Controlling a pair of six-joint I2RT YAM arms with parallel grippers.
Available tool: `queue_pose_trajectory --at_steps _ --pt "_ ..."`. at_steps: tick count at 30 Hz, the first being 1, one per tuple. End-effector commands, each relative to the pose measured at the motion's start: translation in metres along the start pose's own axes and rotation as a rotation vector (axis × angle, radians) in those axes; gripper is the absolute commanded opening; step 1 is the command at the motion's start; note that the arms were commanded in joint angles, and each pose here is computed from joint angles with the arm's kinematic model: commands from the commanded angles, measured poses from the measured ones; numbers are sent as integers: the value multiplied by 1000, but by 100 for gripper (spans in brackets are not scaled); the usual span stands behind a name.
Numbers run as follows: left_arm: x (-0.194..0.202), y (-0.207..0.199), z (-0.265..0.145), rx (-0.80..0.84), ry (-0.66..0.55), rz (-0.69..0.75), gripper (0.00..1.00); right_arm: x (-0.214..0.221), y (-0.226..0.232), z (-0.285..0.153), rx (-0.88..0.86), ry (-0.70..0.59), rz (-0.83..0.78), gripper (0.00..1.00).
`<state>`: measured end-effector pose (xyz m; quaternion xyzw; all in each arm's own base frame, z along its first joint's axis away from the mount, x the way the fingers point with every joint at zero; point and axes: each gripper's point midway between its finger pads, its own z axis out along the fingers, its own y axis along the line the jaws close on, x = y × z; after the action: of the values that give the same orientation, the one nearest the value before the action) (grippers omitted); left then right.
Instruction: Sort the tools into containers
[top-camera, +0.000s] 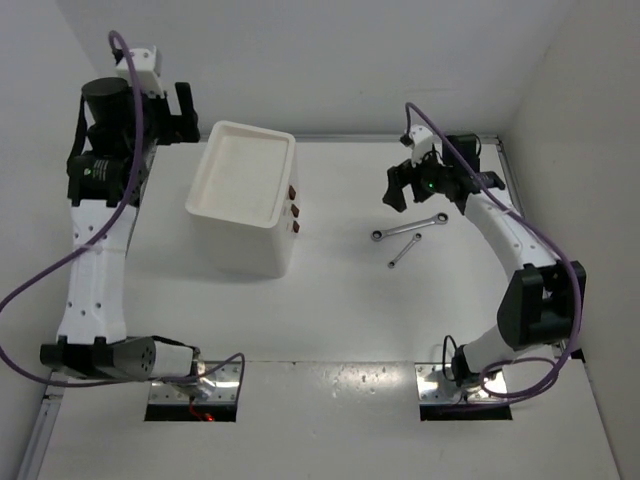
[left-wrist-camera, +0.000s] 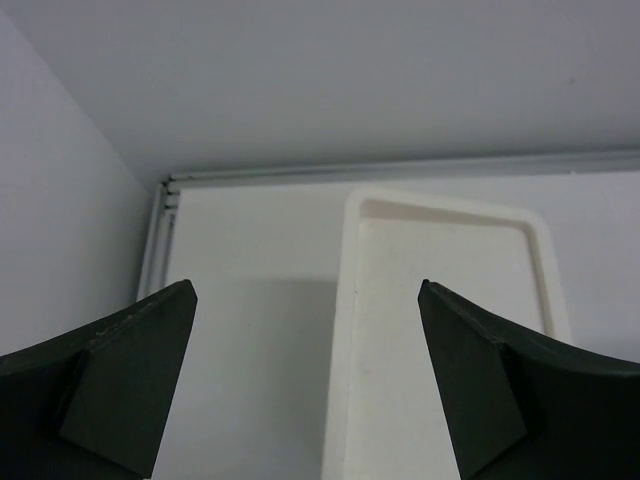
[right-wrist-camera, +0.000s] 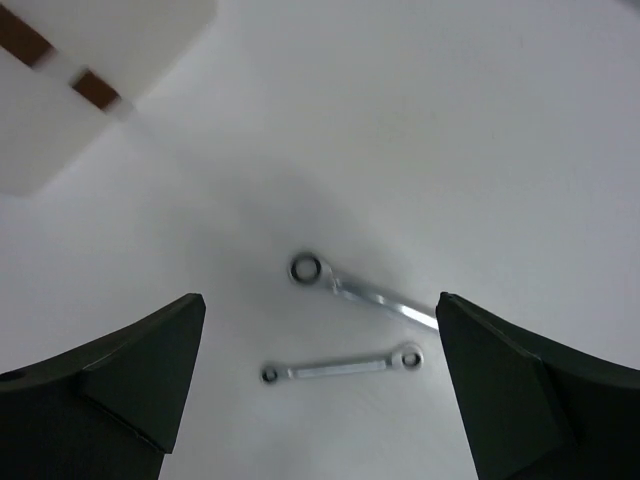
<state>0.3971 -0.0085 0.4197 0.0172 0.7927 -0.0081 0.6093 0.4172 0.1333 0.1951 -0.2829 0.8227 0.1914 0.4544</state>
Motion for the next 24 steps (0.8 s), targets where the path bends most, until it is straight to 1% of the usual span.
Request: queue_pose_trajectory --at_steps 1,3,4,6,7,8,9,10,12,13,15,16,17,18,19,21,22,24 --pt "-36 19 -39 -116 -111 6 100 61 -15 -34 81 265 -23 100" --pt "-27 24 -43 -134 -78 15 100 82 -16 -46 21 333 -95 96" --pt "-13 24 -44 -133 -41 16 100 84 -12 -48 -38 321 -128 96" --pt "-3 23 -47 -124 -24 29 100 90 -23 -55 -52 310 -203 94" --pt "8 20 -49 -103 -7 28 100 92 -23 -57 -101 310 -308 93" --pt "11 19 -51 -84 -3 25 100 100 -19 -56 -152 327 -361 93" --pt "15 18 -52 -62 1 21 100 99 -19 -54 -218 303 -478 93" --pt "26 17 -47 -39 28 16 100 105 -17 -54 -271 305 -500 93" --pt "32 8 -48 18 37 2 100 103 -16 -48 -345 276 -600 93" --pt "37 5 -46 31 49 -11 100 106 -13 -45 -406 285 -678 93" --pt "42 3 -38 43 72 -22 100 107 -22 -26 -471 355 -750 92" --pt "42 4 -38 47 71 -26 100 111 -20 -24 -526 394 -744 90" --pt "42 4 -38 47 71 -26 100 90 -31 -17 -504 396 -781 86" --pt "45 5 -34 47 82 -27 100 109 -37 -2 -547 466 -753 84" --pt "47 9 -31 37 91 -31 100 102 -47 1 -534 500 -775 81" --pt "47 12 -31 28 91 -34 100 115 -53 17 -555 549 -774 79" --pt "53 12 -29 29 106 -36 100 121 -52 20 -565 573 -780 77" --pt "64 14 -23 30 130 -42 100 128 -60 25 -551 619 -815 75"
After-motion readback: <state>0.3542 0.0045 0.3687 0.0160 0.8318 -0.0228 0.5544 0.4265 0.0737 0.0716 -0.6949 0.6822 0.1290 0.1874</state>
